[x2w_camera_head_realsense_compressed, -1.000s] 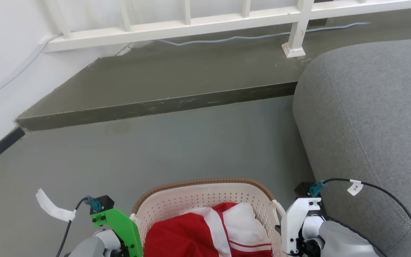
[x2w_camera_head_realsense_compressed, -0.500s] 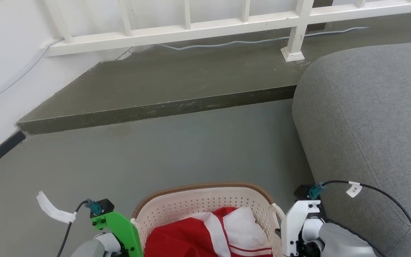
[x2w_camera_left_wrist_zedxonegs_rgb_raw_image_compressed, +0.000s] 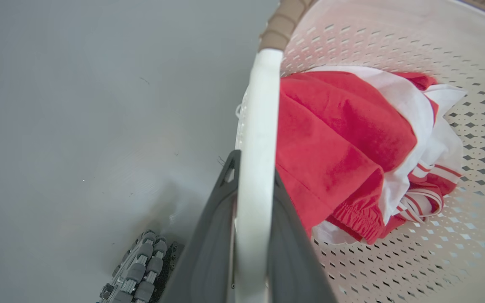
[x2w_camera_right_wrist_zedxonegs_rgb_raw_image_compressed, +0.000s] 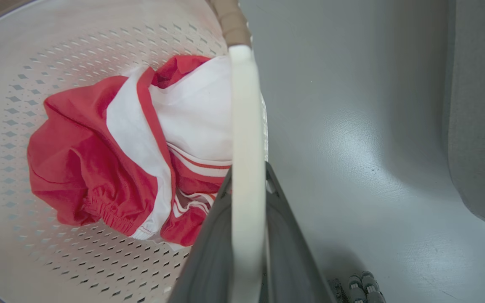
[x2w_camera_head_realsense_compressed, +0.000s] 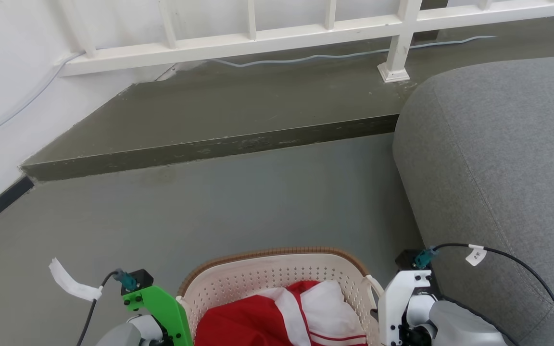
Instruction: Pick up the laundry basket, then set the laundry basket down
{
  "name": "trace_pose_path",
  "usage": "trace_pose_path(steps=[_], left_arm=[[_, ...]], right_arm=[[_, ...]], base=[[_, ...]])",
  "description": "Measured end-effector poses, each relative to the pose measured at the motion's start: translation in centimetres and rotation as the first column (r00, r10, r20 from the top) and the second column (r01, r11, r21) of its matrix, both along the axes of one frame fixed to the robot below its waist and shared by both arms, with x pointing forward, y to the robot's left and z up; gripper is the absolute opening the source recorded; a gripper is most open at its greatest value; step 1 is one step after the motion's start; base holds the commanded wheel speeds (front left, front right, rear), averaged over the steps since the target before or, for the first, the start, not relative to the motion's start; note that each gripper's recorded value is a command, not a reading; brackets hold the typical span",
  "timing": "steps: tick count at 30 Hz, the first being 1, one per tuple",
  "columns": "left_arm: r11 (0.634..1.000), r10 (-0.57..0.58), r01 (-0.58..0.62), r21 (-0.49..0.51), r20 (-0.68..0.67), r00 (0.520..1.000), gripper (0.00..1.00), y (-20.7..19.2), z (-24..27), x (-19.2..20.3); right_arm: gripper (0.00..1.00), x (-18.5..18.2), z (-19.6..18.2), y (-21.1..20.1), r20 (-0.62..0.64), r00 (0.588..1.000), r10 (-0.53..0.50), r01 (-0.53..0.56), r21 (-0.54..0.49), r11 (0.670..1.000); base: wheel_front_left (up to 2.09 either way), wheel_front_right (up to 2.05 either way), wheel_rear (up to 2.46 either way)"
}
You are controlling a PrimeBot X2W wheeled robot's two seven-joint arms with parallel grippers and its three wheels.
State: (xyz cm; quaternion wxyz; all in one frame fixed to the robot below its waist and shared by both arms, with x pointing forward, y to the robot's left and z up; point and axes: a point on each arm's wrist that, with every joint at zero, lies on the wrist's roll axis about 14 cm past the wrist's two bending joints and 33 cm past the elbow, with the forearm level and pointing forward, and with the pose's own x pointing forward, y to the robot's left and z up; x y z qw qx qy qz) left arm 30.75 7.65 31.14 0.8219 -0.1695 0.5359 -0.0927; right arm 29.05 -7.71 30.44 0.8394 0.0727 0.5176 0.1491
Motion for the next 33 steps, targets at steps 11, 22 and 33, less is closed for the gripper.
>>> trace_pose_path(steps=[11,22,33], left_arm=[[1.000,0.008,-0.008,0.001,-0.010,1.000,0.00,0.0,-0.2,-0.1],[1.000,0.017,-0.017,-0.001,-0.035,0.999,0.00,0.0,-0.9,-0.1],[1.000,0.023,-0.023,-0.003,-0.029,0.999,0.00,-0.3,-1.7,1.5]], right_arm=[[0.00,-0.1,-0.1,0.1,-0.003,1.000,0.006,-0.006,-0.002,1.000],[0.00,0.4,-0.5,0.1,-0.016,1.000,0.000,0.000,-0.001,1.000],[0.00,2.4,-1.0,-0.1,-0.010,1.000,-0.016,0.016,-0.007,1.000]], base=[[0.00,0.00,0.00],[0.00,0.00,0.00],[0.00,0.00,0.00]])
